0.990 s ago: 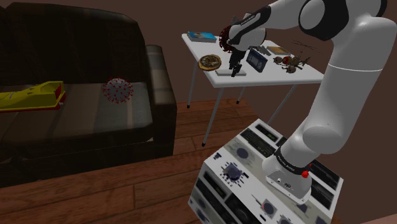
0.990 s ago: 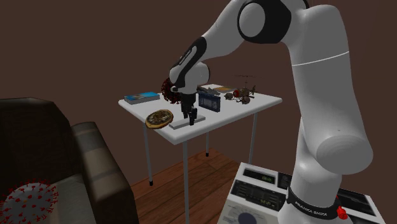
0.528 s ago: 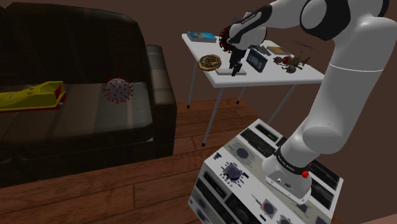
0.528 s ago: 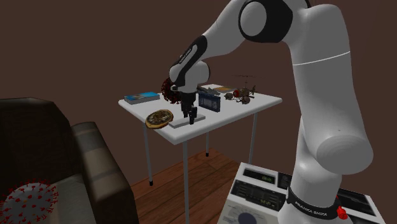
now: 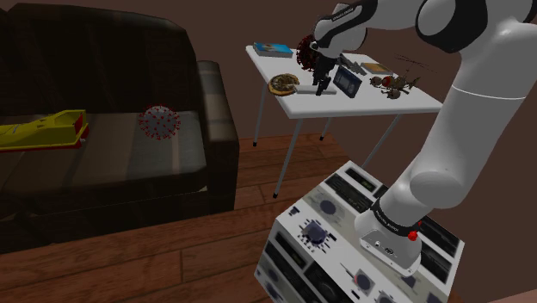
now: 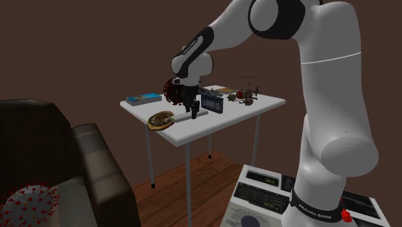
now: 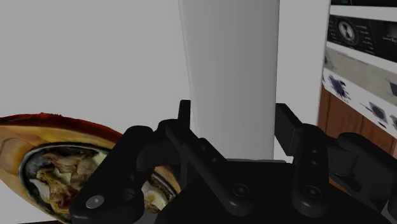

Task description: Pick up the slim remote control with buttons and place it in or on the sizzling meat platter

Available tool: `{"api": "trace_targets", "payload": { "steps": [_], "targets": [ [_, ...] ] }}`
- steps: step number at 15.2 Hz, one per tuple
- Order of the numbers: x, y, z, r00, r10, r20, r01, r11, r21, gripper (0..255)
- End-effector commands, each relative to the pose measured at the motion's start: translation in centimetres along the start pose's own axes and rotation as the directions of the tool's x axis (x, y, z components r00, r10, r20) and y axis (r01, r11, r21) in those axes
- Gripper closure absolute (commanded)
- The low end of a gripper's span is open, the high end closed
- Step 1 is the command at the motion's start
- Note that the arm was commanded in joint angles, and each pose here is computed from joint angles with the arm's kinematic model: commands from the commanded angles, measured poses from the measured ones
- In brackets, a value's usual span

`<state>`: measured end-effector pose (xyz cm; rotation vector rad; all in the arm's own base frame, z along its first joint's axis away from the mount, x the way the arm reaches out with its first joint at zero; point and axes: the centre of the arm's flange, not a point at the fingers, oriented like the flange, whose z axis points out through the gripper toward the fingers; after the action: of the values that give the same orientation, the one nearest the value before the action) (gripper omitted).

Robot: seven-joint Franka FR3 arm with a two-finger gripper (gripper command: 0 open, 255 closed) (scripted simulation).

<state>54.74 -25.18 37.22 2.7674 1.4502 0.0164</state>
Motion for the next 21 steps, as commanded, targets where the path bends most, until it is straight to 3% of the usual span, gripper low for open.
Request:
{"api": "trace_targets", "payload": {
  "steps": [1,14,21],
  "targets": [
    [0.0,0.0,-1.2,1.000,0.000,0.000,0.000,1.000,0.000,255],
    [0.0,0.1,-7.6,1.000,0.000,0.000,0.000,1.000,0.000,255],
    [6.4,6.7,-7.5,1.000,0.000,0.000,0.000,1.000,0.000,255]
  ]
}}
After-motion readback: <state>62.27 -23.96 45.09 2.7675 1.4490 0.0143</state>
